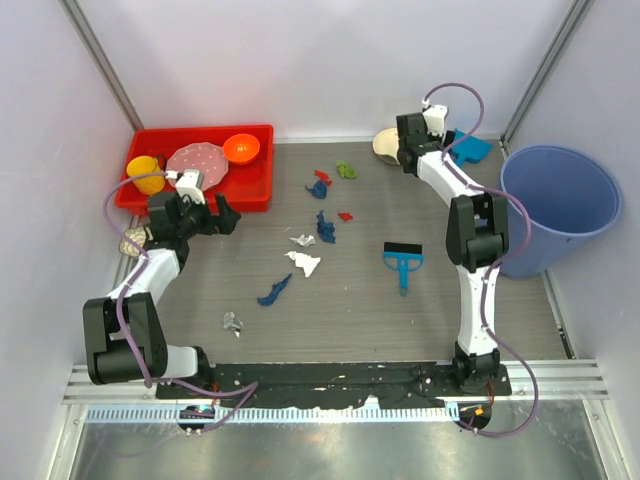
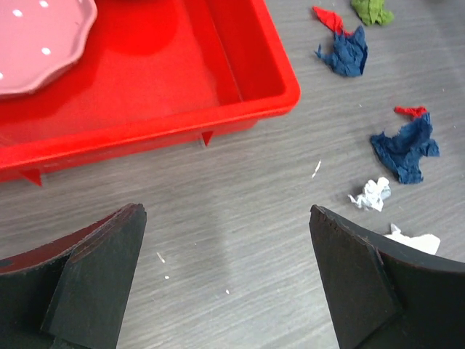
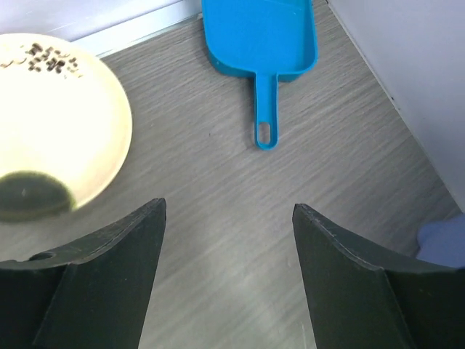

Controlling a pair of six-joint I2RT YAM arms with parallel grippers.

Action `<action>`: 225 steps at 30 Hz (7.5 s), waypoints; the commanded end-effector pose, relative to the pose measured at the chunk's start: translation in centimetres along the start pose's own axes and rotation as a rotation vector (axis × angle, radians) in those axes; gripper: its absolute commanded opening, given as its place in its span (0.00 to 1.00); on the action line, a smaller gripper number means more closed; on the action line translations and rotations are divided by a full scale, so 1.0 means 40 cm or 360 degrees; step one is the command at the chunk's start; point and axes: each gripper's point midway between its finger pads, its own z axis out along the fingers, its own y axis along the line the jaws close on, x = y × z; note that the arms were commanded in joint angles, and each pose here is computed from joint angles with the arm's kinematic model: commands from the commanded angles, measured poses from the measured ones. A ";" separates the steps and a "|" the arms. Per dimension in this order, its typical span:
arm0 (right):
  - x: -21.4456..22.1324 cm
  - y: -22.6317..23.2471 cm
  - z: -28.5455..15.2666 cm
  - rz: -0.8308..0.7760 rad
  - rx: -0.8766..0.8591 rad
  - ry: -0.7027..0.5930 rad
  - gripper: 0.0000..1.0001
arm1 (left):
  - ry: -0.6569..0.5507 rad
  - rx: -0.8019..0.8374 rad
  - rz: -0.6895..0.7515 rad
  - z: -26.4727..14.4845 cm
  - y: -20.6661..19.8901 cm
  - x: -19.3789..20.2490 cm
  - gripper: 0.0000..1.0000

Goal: Sweep away the paper scraps from the table

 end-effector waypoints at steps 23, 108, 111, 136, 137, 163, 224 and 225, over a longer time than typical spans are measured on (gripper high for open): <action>0.055 -0.083 0.319 0.0560 0.0051 0.0291 0.82 | -0.0050 0.0249 0.0011 -0.022 -0.080 0.004 0.99; 0.566 -0.088 -0.932 -0.0825 -0.1337 0.0521 0.79 | 0.0026 0.0139 0.0169 -0.080 -0.077 -0.107 1.00; 0.492 -0.117 -0.846 -0.0552 -0.1148 0.0489 0.78 | 0.0015 0.0142 0.0167 -0.084 -0.079 -0.112 1.00; 0.707 -0.153 -0.555 -0.0357 -0.0762 0.0986 0.24 | 0.0020 0.0192 0.0156 -0.087 -0.096 -0.108 1.00; 0.707 -0.156 -0.554 -0.0364 -0.0761 0.0987 0.18 | 0.0024 0.0193 0.0152 -0.088 -0.095 -0.106 1.00; 0.294 0.039 -1.034 -0.0229 -0.2079 0.1100 0.01 | 0.0258 0.1205 0.1865 -0.201 -0.595 -0.105 1.00; -0.104 -0.514 -0.413 -0.0121 -0.0100 0.0404 0.88 | 0.0354 0.0711 0.0945 -0.142 -0.516 -0.036 0.00; -0.082 -0.509 -0.402 -0.0148 -0.0111 0.0448 0.87 | 0.0367 0.0732 0.0941 -0.142 -0.520 -0.030 0.00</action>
